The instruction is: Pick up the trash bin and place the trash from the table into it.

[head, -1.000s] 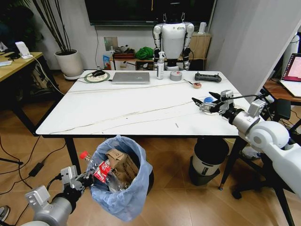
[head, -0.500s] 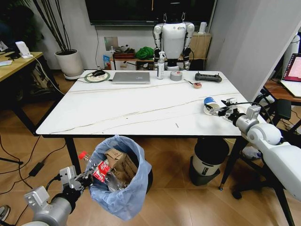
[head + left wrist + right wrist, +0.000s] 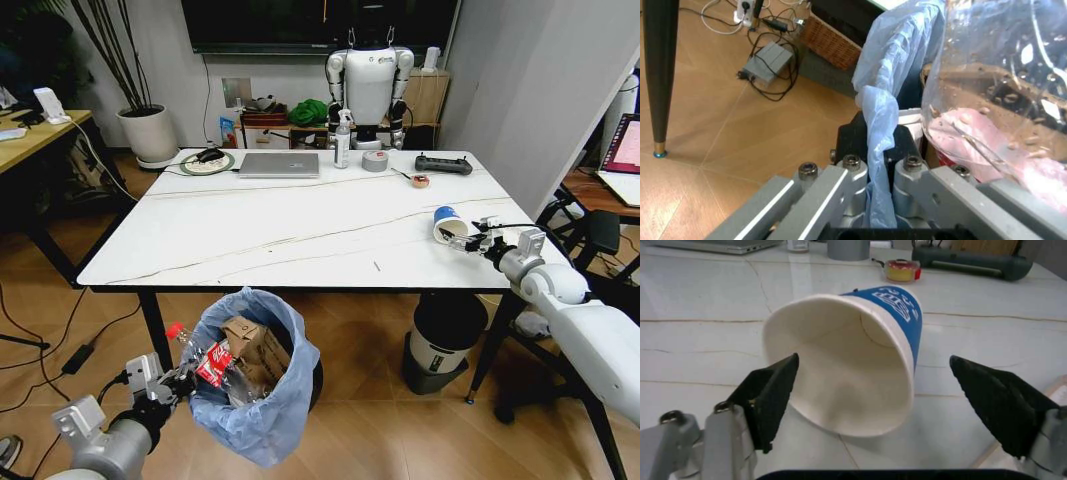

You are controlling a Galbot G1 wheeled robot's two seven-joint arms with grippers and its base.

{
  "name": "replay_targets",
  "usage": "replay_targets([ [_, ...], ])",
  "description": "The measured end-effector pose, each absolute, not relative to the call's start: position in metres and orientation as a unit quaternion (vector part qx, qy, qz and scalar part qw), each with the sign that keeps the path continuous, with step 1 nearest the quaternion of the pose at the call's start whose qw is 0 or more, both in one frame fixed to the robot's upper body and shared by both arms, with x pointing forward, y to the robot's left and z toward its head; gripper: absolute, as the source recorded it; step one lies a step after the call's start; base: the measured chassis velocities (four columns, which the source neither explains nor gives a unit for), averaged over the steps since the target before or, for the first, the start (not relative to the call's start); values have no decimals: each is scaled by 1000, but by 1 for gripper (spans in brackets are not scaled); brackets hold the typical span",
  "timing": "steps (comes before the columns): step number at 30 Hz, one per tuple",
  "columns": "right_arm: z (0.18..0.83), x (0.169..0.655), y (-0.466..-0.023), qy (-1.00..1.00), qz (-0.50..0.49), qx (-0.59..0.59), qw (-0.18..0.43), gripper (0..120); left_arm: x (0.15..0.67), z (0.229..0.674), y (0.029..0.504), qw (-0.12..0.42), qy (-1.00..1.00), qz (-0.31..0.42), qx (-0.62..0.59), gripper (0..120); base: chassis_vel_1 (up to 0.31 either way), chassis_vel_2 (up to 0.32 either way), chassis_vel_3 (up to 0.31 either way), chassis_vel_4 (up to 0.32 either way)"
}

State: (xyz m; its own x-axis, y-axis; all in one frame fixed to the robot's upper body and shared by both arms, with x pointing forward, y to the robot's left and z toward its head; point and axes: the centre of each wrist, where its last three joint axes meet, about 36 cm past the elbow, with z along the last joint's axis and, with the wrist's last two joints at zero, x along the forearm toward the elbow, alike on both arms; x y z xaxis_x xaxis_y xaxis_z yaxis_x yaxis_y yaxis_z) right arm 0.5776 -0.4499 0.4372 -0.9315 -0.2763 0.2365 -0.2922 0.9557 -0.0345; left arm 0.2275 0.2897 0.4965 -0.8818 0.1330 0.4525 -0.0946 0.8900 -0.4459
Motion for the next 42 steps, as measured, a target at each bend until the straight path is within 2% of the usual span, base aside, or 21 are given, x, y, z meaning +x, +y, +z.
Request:
replay_targets([
  [3, 435, 578, -451, -982, 34, 144, 117, 65, 228, 496, 290, 243, -941, 234, -10, 0, 0, 0, 0, 0],
  [5, 435, 578, -451, -982, 34, 144, 117, 62, 228, 496, 290, 243, -941, 235, -10, 0, 0, 0, 0, 0],
  [9, 439, 581, -448, -982, 32, 147, 113, 43, 229, 496, 290, 244, -941, 234, -10, 0, 0, 0, 0, 0],
  [11, 439, 582, -448, -982, 31, 147, 112, 40, 229, 496, 290, 244, -941, 234, -10, 0, 0, 0, 0, 0],
  [14, 439, 582, -446, -982, 30, 148, 113, 26, 229, 496, 290, 244, -941, 234, -11, 0, 0, 0, 0, 0],
  [17, 438, 582, -446, -982, 30, 149, 114, 16, 229, 496, 291, 244, -941, 234, -11, 0, 0, 0, 0, 0],
  [18, 438, 582, -446, -982, 30, 149, 114, 16, 229, 496, 291, 244, -941, 234, -11, 0, 0, 0, 0, 0],
  [22, 440, 582, -444, -982, 27, 150, 112, 0, 230, 496, 290, 243, -941, 234, -12, 0, 0, 0, 0, 0],
  [27, 451, 581, -443, -982, 24, 157, 102, 0, 230, 496, 290, 244, -941, 235, -12, 0, 0, 0, 0, 0],
  [34, 497, 567, -434, -978, 10, 200, 58, 0, 229, 496, 288, 248, -940, 233, -20, 0, 0, 0, 0, 0],
  [39, 558, 538, -418, -958, 16, 287, 12, 0, 232, 497, 286, 249, -940, 230, -30, 0, 0, 0, 0, 0],
  [42, 604, 507, -385, -925, 17, 380, -13, 0, 236, 500, 287, 246, -941, 230, -37, 0, 0, 0, 0, 0],
])
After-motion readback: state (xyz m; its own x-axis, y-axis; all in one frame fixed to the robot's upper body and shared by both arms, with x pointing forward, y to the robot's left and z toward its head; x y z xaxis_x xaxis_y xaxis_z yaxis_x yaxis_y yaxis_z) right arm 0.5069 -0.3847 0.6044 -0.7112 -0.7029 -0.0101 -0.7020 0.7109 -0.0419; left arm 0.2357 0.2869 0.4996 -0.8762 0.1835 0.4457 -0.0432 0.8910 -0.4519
